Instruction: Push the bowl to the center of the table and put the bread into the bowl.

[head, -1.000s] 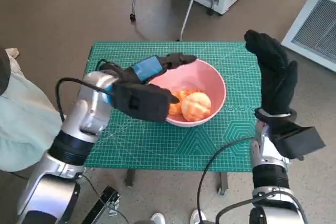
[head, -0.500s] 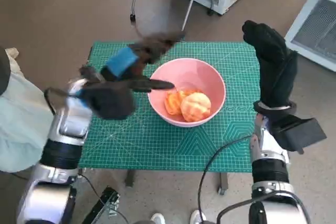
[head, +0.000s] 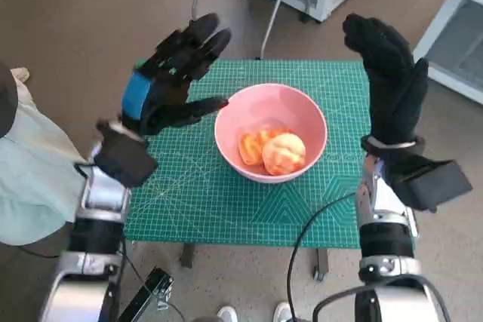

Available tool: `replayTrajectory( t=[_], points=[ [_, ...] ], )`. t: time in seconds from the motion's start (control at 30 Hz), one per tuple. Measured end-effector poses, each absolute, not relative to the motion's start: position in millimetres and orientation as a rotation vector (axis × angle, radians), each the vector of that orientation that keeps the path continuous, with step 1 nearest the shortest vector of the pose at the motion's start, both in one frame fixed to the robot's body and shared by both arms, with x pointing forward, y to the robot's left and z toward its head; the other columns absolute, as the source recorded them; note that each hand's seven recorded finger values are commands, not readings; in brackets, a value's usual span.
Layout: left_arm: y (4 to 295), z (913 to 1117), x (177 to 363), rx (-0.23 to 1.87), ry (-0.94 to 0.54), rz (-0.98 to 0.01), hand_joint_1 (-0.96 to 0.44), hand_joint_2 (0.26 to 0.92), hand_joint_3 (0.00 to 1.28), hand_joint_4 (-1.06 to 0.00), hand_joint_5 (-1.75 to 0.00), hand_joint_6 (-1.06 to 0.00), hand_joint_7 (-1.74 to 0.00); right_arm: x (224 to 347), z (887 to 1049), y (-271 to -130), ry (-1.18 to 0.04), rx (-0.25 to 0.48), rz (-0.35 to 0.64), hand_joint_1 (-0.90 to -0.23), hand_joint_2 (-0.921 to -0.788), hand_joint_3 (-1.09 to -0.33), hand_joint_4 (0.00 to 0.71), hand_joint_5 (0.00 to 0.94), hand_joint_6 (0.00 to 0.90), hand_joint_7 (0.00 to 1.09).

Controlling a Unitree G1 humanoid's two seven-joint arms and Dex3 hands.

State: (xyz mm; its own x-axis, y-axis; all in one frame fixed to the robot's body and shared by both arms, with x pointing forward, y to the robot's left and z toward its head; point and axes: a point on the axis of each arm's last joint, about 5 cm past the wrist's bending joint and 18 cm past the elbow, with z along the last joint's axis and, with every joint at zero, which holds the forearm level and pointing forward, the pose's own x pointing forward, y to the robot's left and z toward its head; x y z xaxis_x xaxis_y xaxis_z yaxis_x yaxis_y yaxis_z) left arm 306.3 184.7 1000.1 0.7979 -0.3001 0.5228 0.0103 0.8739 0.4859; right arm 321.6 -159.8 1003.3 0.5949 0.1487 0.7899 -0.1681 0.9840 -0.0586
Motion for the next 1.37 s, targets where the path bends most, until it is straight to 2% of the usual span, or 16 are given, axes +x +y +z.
replayTrajectory(
  t=[0.23,0.37,0.53,1.37],
  points=[
    [183.3,985.3,300.2,0.494,-0.656,-0.095,0.03,0.920,0.08,-0.46,-0.05,-0.45,-0.19,322.2,1004.0,-162.1,-0.903,0.014,0.177,-0.489,-0.921,-0.595,0.425,0.000,0.147,0.80],
    [183.6,986.0,299.6,0.467,-0.678,-0.094,0.04,0.920,0.11,-0.47,-0.04,-0.31,-0.46,322.4,1004.9,-164.2,-0.900,0.002,0.174,-0.485,-0.921,-0.594,0.423,0.000,0.146,0.80],
    [183.0,985.5,299.2,0.406,-0.692,-0.102,0.05,0.921,0.13,-0.48,-0.04,-0.25,-0.58,322.6,1005.4,-166.0,-0.896,-0.007,0.166,-0.483,-0.921,-0.593,0.420,0.000,0.145,0.79],
    [180.8,983.1,298.9,0.350,-0.685,-0.109,0.05,0.921,0.17,-0.49,-0.07,-0.20,-0.70,322.7,1005.8,-164.6,-0.892,-0.024,0.157,-0.467,-0.921,-0.597,0.417,0.000,0.147,0.78]
  ],
)
